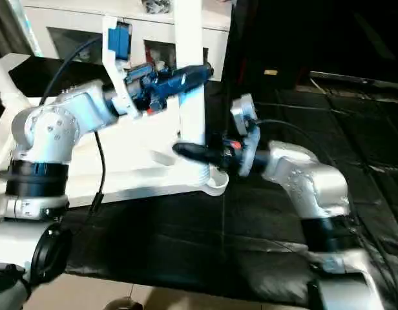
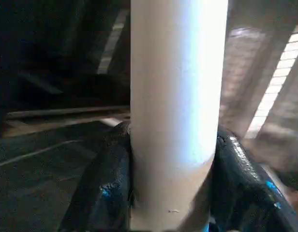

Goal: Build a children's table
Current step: Insert table leg to table base

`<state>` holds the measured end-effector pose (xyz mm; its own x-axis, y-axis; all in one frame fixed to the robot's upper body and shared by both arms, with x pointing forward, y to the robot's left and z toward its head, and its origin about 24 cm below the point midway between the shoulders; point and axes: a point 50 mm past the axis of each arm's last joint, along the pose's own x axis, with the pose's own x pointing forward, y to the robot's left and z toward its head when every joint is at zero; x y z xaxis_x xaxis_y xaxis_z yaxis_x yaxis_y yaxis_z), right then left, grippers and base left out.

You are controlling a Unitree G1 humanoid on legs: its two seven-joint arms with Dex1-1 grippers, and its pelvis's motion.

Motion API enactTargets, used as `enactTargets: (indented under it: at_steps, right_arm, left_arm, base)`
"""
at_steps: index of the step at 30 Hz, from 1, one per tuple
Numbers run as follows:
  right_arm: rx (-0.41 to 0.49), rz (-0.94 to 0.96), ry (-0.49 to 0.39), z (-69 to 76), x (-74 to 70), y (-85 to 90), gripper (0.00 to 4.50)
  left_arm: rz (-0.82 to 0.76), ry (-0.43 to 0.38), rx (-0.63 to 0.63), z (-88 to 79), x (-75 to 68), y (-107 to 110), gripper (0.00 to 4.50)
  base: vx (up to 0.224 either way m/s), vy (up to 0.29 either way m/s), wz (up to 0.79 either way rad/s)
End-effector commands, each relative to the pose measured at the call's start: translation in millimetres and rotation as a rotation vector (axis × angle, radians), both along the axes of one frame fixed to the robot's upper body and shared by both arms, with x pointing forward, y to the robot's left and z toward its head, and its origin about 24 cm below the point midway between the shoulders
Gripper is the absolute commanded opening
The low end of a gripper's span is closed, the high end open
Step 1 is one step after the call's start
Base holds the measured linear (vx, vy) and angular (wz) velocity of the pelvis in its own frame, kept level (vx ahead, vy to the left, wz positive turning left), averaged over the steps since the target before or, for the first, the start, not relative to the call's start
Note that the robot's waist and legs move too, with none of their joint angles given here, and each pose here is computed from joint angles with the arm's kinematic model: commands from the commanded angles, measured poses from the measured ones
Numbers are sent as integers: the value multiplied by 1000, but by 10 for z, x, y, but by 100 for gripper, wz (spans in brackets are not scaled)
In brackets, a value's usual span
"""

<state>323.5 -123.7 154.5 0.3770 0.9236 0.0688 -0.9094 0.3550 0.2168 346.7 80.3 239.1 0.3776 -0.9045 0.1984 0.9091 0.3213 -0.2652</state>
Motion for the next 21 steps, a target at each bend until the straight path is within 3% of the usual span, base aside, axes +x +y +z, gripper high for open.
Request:
enactTargets:
  at_steps: [1,3,5,7,11,12,21]
  right_arm:
    - [-9,-135,-24,44,107,-139,270]
    - [-1,-163,-45,52,119,-158,305]
    - [-1,-203,-57,55,129,-160,308]
    - [-57,-239,-39,-17,113,-107,333]
    - [-91,-262,4,-109,115,-61,350]
    - [-91,-265,0,-116,115,-50,375]
    - [-191,-269,-35,-201,102,31,382]
  left_arm:
    - [40,-20,41,35,31,-7,183]
    - [89,-39,85,34,62,-18,182]
    - [137,-73,135,33,78,-45,182]
    - [205,-121,203,6,88,-99,182]
    - [243,-126,224,-26,93,-158,182]
    - [247,-128,228,-29,95,-167,182]
    - [282,-150,251,-34,134,-198,182]
  base:
    - [0,0,0]
    - [0,0,0]
    - [0,0,0]
    - [0,0,0]
    - [0,0,0]
    - [0,0,0]
    - [0,0,0]
